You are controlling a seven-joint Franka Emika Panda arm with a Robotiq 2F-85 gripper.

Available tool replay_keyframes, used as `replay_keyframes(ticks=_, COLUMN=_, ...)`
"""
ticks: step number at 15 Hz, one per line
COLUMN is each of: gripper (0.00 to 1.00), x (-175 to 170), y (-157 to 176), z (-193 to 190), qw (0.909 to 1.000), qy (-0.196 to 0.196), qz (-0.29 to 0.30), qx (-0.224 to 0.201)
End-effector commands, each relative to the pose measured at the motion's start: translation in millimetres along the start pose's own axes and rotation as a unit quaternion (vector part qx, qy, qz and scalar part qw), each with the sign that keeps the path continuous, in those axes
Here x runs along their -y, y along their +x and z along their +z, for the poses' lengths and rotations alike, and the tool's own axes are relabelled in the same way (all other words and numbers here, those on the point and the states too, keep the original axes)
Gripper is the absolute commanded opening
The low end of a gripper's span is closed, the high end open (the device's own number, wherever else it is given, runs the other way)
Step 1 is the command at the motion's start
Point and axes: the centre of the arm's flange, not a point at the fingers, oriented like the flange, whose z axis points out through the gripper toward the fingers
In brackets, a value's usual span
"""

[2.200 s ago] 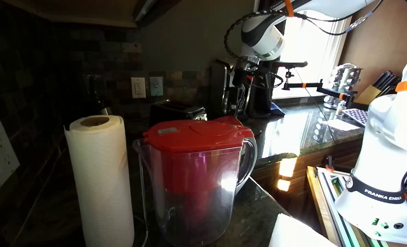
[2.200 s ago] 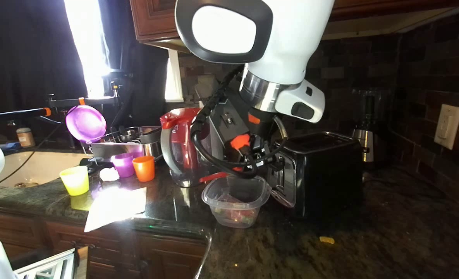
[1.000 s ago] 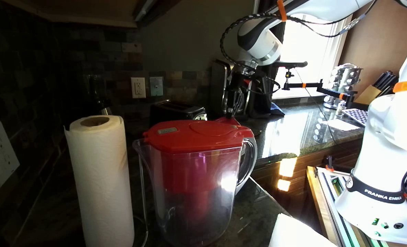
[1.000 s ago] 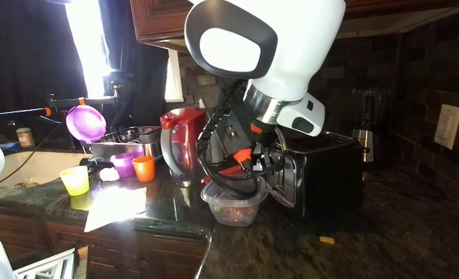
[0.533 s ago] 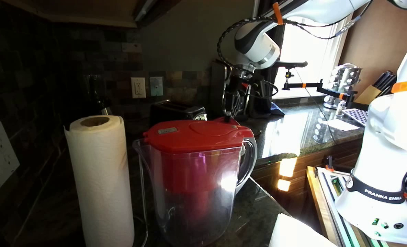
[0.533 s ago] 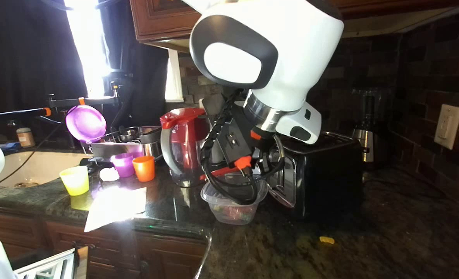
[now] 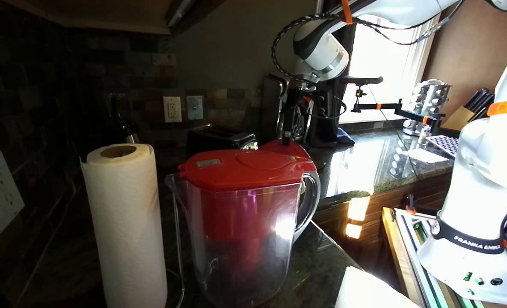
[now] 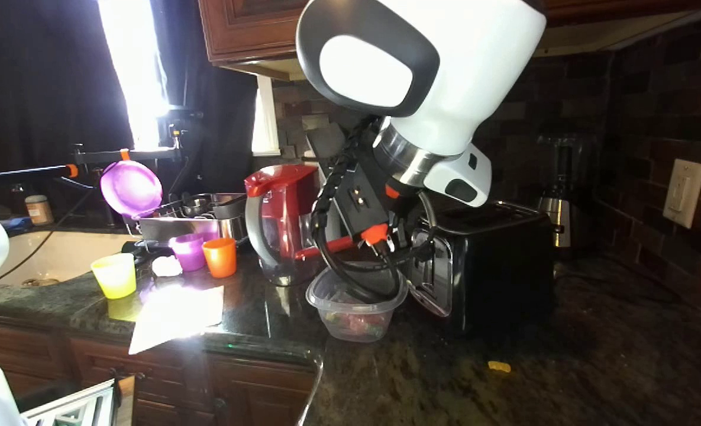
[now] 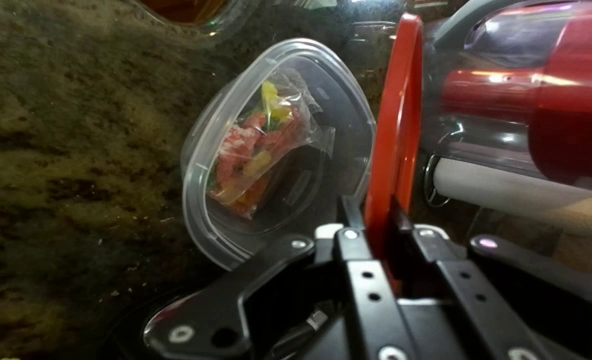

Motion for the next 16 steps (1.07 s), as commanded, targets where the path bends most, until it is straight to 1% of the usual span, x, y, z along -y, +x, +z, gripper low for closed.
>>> replay_keyframes(ticks=1, gripper=0.04, x=4, y=-7, z=-30, qw=0.9998, qy=0.017, qz=-0.005, qx=-0.010)
replay_keyframes(ticks=4, gripper=0.04, x=12, y=-21, z=-48, qw=0.9994, qy=-0.005, qz=-0.005, qx=-0.035)
replay_keyframes(ticks=7, gripper=0.04, x=18, y=-35, z=-60, qw=0.9988, qy=-0.018, qz=-0.004, qx=-0.045)
replay_keyframes(ticks=8, gripper=0.04, x=19, y=-40, z=-64, qw=0.9986, qy=-0.016, qz=0.001, qx=-0.051)
replay_keyframes(ticks=9, gripper=0.04, x=19, y=-45, z=-68, qw=0.9973, qy=-0.021, qz=0.014, qx=-0.068)
replay_keyframes(ticks=10, gripper=0.04, x=19, y=-50, z=-72, qw=0.9967, qy=-0.022, qz=0.023, qx=-0.075)
replay_keyframes(ticks=12, gripper=0.04, x=16, y=-63, z=-79, qw=0.9929, qy=-0.030, qz=0.050, qx=-0.104)
replay_keyframes(ticks=14, gripper=0.04, x=10, y=-77, z=-86, qw=0.9852, qy=-0.042, qz=0.087, qx=-0.141)
replay_keyframes(ticks=16, gripper=0.04, x=0, y=-86, z=-92, qw=0.9775, qy=-0.043, qz=0.128, qx=-0.162)
